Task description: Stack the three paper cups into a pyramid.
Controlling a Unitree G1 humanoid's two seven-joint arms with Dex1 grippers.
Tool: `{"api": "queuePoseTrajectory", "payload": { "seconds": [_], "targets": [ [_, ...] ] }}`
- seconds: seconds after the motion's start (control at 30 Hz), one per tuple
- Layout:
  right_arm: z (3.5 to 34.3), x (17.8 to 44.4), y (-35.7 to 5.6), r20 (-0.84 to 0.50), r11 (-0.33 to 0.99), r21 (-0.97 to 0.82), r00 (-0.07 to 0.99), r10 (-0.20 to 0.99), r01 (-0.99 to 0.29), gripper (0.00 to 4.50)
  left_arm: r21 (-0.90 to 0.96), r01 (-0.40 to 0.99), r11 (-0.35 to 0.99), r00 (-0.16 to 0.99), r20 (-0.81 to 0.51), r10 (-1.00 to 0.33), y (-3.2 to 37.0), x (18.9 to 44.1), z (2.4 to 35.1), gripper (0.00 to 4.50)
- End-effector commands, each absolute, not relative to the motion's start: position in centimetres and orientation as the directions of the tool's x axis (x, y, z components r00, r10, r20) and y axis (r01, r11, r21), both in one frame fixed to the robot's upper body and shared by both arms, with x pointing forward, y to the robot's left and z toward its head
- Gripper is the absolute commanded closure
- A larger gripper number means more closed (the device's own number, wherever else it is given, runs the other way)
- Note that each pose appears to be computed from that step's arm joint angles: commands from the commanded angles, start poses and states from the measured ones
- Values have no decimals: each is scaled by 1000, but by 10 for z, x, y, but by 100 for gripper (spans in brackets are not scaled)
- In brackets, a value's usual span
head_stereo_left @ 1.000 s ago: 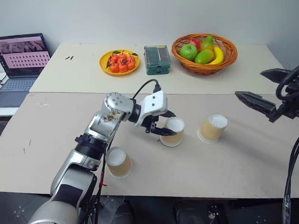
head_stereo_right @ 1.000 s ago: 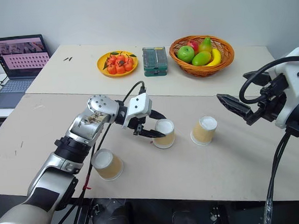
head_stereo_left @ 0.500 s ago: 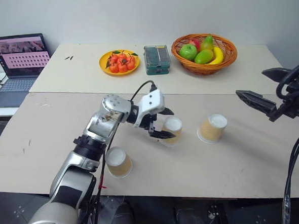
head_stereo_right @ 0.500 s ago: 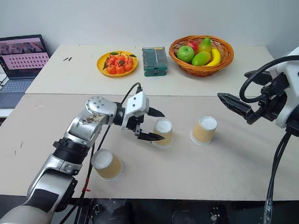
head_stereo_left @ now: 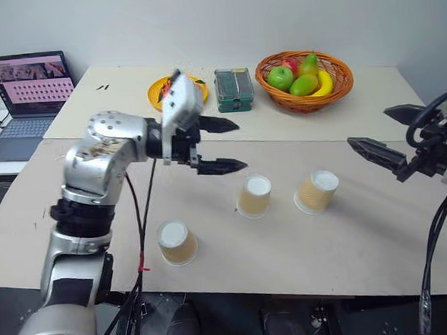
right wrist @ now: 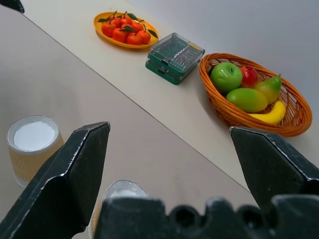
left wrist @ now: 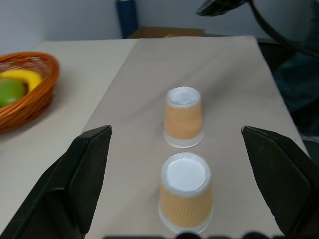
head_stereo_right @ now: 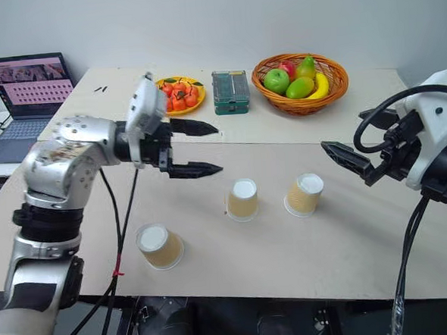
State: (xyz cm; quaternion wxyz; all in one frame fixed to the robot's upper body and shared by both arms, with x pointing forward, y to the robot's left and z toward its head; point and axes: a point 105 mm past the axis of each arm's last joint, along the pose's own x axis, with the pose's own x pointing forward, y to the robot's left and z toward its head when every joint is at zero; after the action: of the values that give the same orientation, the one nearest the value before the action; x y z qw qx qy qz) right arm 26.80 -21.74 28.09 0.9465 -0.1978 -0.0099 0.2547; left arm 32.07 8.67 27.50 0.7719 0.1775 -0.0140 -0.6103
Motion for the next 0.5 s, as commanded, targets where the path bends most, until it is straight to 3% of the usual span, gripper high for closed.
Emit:
{"api": "queuePoseTrajectory", "payload": {
  "seconds": [0.03,0.17,0.4,0.5],
  "targets": [
    [286,272,-212,-56,765,-403,848,528,-503,0,292,916,276,331,-159,-930,107,314,290,5],
    [282,285,-202,-72,723,-381,798,598,-576,0,259,898,355,403,-163,-901,129,294,285,5],
    [276,309,-181,-106,639,-363,711,695,-678,0,181,898,401,439,-295,-849,143,229,234,5],
    [275,317,-177,-115,616,-363,690,715,-699,0,168,891,421,454,-314,-834,143,217,223,5]
  ]
}}
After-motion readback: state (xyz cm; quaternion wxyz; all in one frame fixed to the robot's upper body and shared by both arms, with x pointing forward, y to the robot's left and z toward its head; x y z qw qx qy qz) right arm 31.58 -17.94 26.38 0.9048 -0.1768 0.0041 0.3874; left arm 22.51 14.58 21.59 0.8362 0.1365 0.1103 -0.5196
